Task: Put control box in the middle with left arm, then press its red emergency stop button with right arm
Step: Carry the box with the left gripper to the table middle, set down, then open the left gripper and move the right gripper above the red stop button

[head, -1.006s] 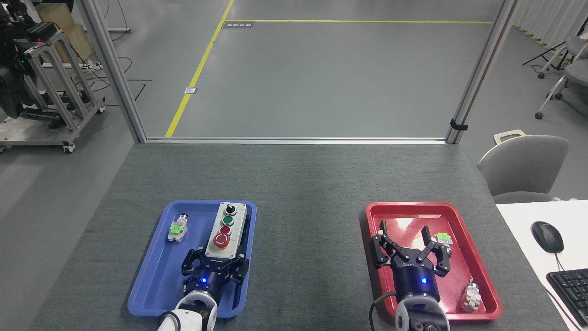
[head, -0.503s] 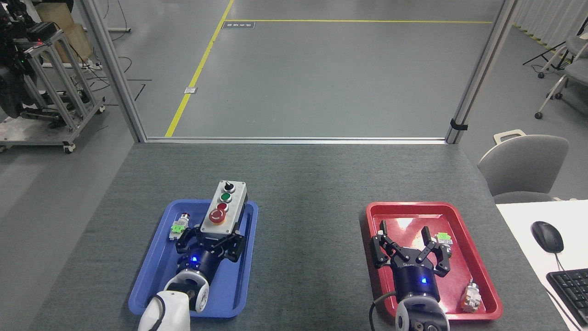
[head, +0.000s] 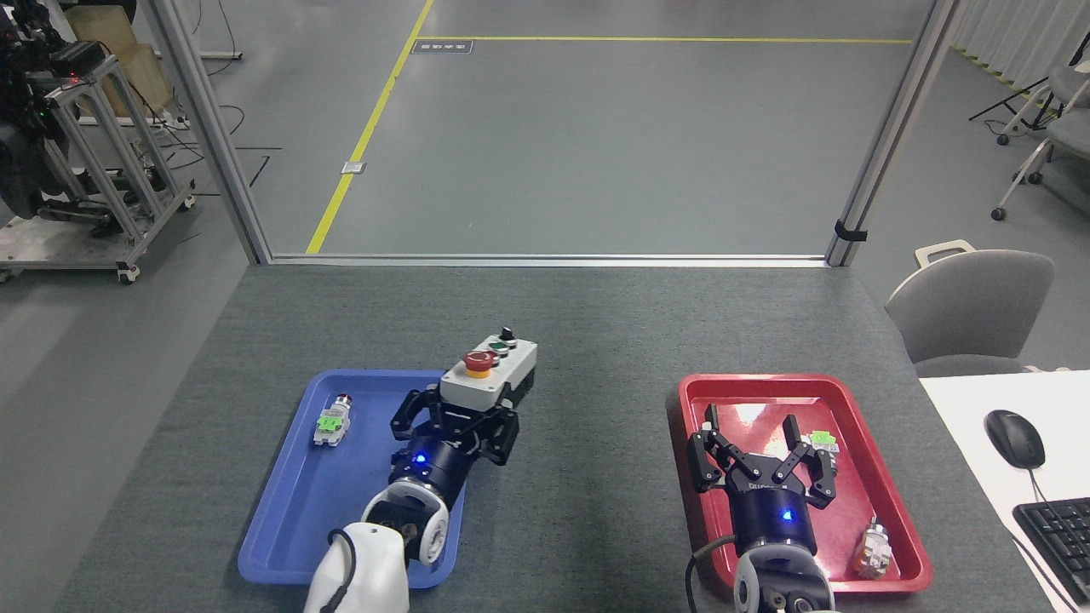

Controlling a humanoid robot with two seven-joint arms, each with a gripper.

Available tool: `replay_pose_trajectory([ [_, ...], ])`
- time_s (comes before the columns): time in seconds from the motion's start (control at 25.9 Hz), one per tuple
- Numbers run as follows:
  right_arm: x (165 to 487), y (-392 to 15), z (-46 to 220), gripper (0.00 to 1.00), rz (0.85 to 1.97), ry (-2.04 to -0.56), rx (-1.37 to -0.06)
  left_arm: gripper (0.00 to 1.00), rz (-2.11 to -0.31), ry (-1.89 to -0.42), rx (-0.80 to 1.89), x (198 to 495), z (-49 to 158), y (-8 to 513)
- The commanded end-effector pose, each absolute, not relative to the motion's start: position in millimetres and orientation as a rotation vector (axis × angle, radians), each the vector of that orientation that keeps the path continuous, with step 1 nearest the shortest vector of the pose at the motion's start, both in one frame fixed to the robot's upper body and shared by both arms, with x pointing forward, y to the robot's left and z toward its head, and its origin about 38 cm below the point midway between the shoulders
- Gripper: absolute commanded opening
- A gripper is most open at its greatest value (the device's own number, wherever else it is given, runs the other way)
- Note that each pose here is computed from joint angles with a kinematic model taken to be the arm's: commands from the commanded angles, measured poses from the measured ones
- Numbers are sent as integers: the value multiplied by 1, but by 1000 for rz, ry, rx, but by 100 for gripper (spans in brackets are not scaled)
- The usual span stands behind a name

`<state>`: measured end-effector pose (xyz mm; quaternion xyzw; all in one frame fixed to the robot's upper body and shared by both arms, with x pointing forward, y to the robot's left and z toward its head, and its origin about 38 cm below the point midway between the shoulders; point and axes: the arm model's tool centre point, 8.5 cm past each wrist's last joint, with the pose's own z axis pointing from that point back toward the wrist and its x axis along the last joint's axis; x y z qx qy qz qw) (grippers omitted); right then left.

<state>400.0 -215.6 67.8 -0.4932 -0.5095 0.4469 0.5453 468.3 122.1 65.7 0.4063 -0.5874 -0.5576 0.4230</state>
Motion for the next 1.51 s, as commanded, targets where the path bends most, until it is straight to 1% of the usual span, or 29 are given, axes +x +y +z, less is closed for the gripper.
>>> replay_pose_trajectory([
  [0.0, 400, -217, 68, 100, 1060, -1207, -1173, 0, -1441, -1489, 954, 457, 60, 83],
  [0.04, 400, -217, 68, 100, 1059, -1208, -1174, 0, -1443, -1503, 927, 454, 60, 69],
  [0.08, 400, -217, 68, 100, 1059, -1208, -1172, 0, -1448, -1501, 897, 450, 54, 57],
  [0.15, 400, -218, 68, 100, 1060, -1206, -1175, 0, -1484, -1454, 888, 445, 39, 51],
  [0.23, 400, -219, 68, 100, 1061, -1205, -1176, 0, -1530, -1435, 894, 438, 30, 39],
  [0.43, 401, -221, 69, 100, 1062, -1203, -1182, 0, -1603, -1376, 880, 428, 8, 34],
  [0.58, 400, -221, 69, 100, 1061, -1202, -1182, 0, -1649, -1360, 872, 423, 0, 29],
  [0.7, 402, -221, 71, 100, 1054, -1207, -1187, 0, -1754, -1324, 884, 411, -16, 20],
  [0.89, 404, -220, 73, 100, 1049, -1212, -1192, 0, -1768, -1298, 895, 409, -19, 19],
  [0.93, 404, -220, 73, 100, 1051, -1214, -1191, 5, -1766, -1298, 893, 409, -19, 19],
  [0.97, 404, -219, 73, 100, 1050, -1215, -1189, 16, -1767, -1298, 893, 409, -19, 19],
  [1.01, 404, -219, 74, 100, 1050, -1217, -1190, 30, -1764, -1298, 892, 409, -19, 19],
  [1.08, 404, -219, 75, 100, 1047, -1221, -1197, 76, -1755, -1292, 900, 410, -18, 20],
  [1.12, 405, -219, 76, 98, 1049, -1223, -1201, 92, -1741, -1289, 911, 412, -16, 22],
  [1.16, 406, -218, 77, 88, 1052, -1229, -1205, 96, -1731, -1284, 922, 412, -15, 23],
  [1.2, 409, -216, 81, 71, 1056, -1245, -1210, 97, -1724, -1286, 929, 412, -14, 24],
  [1.28, 416, -210, 87, 33, 1088, -1301, -1195, 98, -1707, -1330, 929, 412, -5, 22],
  [1.31, 419, -203, 87, 15, 1127, -1337, -1176, 98, -1697, -1348, 942, 411, -1, 26],
  [1.35, 423, -195, 88, 0, 1170, -1380, -1148, 98, -1698, -1348, 959, 408, -2, 41],
  [1.39, 431, -184, 89, 0, 1212, -1424, -1114, 98, -1705, -1355, 974, 404, -2, 57],
  [1.47, 440, -153, 87, 0, 1305, -1467, -1070, 98, -1708, -1405, 990, 395, 8, 77],
])
